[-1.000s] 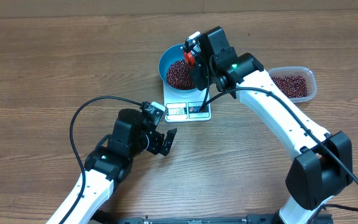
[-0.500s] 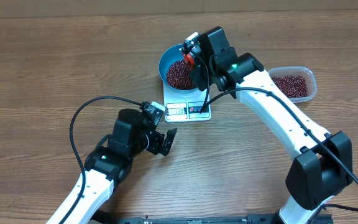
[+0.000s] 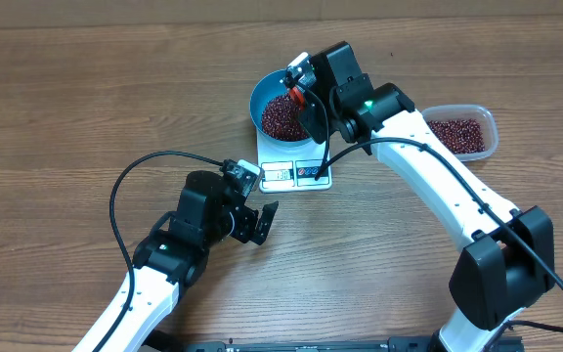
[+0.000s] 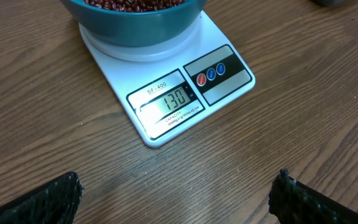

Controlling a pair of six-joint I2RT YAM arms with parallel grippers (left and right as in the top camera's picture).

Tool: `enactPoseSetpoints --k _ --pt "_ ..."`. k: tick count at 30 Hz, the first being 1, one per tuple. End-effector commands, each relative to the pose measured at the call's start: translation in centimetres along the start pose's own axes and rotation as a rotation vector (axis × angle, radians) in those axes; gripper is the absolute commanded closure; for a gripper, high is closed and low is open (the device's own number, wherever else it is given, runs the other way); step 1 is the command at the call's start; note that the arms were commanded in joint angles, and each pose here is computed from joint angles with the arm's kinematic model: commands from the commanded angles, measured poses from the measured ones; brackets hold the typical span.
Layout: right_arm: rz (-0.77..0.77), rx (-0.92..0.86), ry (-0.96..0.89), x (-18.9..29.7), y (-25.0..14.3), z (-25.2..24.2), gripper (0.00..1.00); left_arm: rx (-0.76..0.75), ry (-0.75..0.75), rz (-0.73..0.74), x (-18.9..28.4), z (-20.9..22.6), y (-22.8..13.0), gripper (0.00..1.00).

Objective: Scoop item into bowl and weigh 150g on scale
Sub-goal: 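Tip the red scoop and shake beans into the teal bowl, then move the empty red scoop back to the bean tub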

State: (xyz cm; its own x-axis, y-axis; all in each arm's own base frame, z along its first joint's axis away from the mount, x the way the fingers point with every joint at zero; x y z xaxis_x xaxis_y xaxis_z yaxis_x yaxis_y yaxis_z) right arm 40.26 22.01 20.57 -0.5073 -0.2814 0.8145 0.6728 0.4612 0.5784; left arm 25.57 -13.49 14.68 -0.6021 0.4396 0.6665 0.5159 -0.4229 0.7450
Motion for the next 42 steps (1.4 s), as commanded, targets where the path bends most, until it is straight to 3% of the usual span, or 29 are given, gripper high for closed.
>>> enactPoseSetpoints --k 1,35,42 --pt "-0.035 0.033 -0.01 0.5 1.1 0.1 0.96 0.004 -0.015 -0.005 -0.1 -0.3 0.2 0.0" --pt "-0.043 0.024 -0.012 0.6 1.3 -0.1 0.96 0.004 -0.015 -0.005 -0.1 -0.3 0.2 0.01" --pt "-0.126 -0.049 -0.02 4.0 2.5 -0.7 0.96 0.004 -0.015 -0.005 -0.1 -0.3 0.2 0.0"
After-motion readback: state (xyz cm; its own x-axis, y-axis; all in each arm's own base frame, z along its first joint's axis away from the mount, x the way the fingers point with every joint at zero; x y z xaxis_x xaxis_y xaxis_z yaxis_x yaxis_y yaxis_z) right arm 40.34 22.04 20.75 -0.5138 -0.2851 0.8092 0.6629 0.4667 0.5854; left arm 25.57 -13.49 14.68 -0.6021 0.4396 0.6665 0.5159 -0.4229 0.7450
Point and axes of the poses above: each gripper's point midway between its finger pads, its own x axis back along the fingers, its own z axis along the line the jaws close on, y = z × x, the point moved 5 cm from there along x, back along the fingers, and after that the axes turned 10 degrees about -x, right-handed, at the moved point
